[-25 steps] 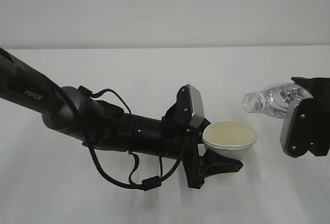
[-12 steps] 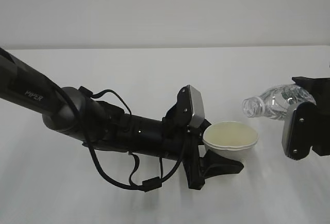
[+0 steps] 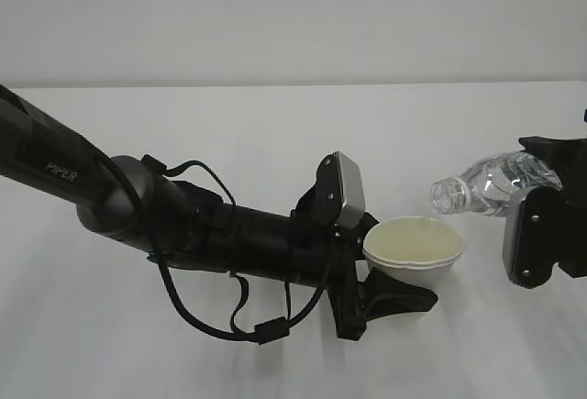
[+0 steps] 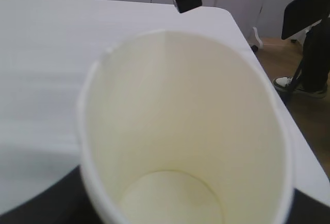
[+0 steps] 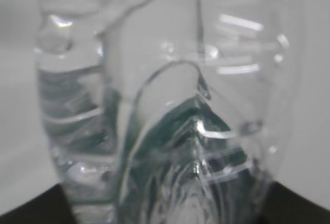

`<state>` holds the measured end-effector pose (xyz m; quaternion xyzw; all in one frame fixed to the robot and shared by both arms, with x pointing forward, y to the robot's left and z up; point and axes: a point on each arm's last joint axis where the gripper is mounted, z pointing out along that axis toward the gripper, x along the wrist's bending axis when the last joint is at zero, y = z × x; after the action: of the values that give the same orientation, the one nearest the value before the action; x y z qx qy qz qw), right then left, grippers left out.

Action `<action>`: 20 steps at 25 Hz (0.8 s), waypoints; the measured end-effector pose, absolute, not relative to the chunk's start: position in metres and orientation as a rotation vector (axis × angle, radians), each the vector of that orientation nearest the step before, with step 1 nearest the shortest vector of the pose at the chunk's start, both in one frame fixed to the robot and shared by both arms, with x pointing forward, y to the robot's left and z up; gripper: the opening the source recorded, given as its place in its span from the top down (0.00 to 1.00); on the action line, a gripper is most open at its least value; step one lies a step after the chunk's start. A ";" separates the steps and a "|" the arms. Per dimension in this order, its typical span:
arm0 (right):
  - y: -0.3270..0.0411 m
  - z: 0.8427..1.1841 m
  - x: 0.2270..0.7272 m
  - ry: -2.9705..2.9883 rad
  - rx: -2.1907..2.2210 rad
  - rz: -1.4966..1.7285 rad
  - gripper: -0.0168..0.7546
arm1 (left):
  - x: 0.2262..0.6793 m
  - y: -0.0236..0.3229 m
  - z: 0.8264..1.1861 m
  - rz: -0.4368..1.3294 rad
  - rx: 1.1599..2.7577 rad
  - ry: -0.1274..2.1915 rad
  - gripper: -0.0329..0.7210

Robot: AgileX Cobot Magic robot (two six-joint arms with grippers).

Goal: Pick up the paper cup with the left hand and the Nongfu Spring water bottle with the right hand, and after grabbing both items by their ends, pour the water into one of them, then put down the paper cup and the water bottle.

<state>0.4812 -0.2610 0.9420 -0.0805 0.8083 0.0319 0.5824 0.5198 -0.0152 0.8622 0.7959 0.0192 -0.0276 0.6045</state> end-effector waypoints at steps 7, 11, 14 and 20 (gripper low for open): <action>-0.261 0.942 0.481 1.885 -0.206 0.061 0.48 | 0.519 -0.016 0.862 -0.067 1.841 0.041 0.38; -0.261 0.942 0.481 1.884 -0.214 0.056 0.48 | 0.519 -0.016 0.862 -0.069 1.841 0.043 0.38; -0.261 0.942 0.481 1.884 -0.215 0.055 0.48 | 0.519 -0.016 0.862 -0.070 1.841 0.045 0.38; -0.261 0.942 0.481 1.881 -0.237 0.039 0.48 | 0.519 -0.016 0.862 -0.075 1.841 0.051 0.38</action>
<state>0.4812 -0.2610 0.9420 -0.1014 0.8059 0.0167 0.5830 0.5192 -0.0156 0.8623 0.7956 0.0222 -0.0324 0.6045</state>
